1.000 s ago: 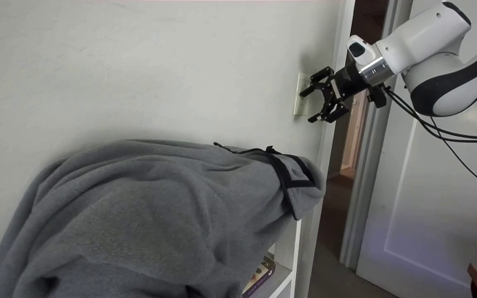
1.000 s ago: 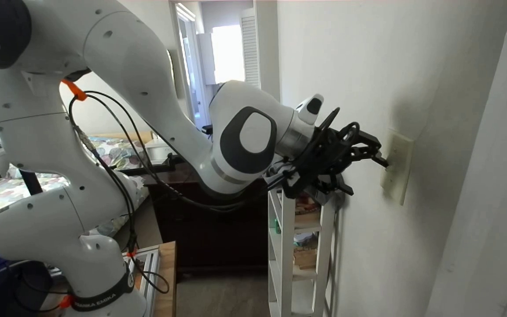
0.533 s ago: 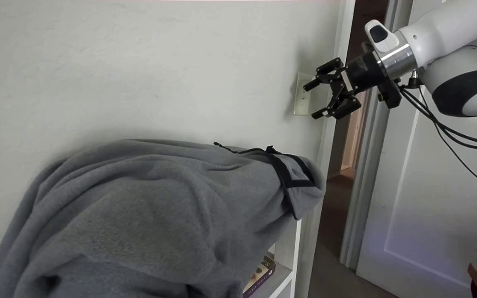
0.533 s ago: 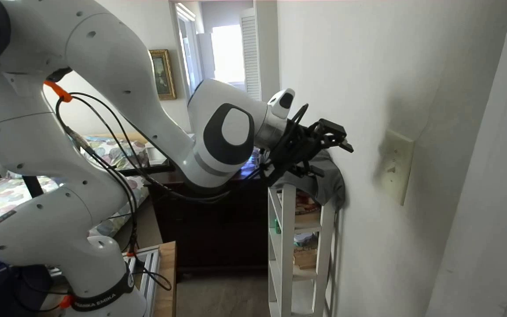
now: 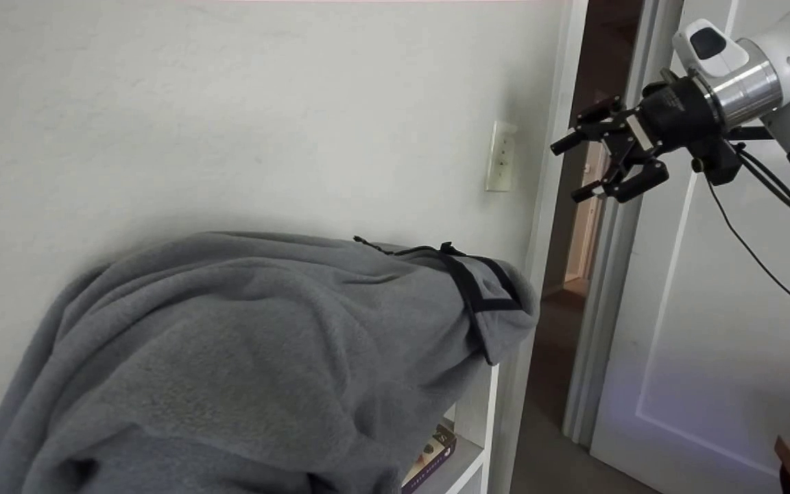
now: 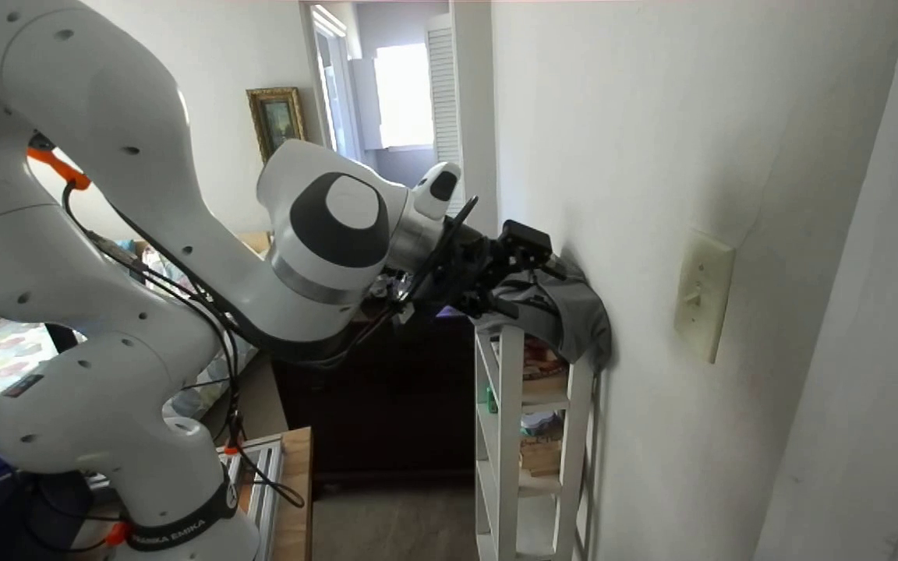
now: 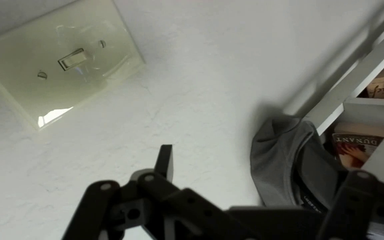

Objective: Flip the switch on the wall

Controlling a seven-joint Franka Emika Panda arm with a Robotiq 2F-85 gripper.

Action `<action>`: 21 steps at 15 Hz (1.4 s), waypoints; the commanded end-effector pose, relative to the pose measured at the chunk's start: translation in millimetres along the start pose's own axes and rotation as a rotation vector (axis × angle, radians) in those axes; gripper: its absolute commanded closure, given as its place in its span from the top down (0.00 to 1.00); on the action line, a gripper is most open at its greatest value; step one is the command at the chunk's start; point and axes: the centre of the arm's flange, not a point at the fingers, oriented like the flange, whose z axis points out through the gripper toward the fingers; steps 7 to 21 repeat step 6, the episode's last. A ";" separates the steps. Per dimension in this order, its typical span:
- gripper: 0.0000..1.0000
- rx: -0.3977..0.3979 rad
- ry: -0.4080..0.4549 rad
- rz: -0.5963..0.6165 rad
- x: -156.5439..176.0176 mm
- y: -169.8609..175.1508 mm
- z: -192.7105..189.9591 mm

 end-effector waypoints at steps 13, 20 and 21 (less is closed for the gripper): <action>1.00 0.001 0.002 0.013 -1.4 -5.8 -9.1; 1.00 0.001 0.002 0.013 -1.4 -5.8 -9.1; 1.00 0.001 0.002 0.013 -1.4 -5.8 -9.1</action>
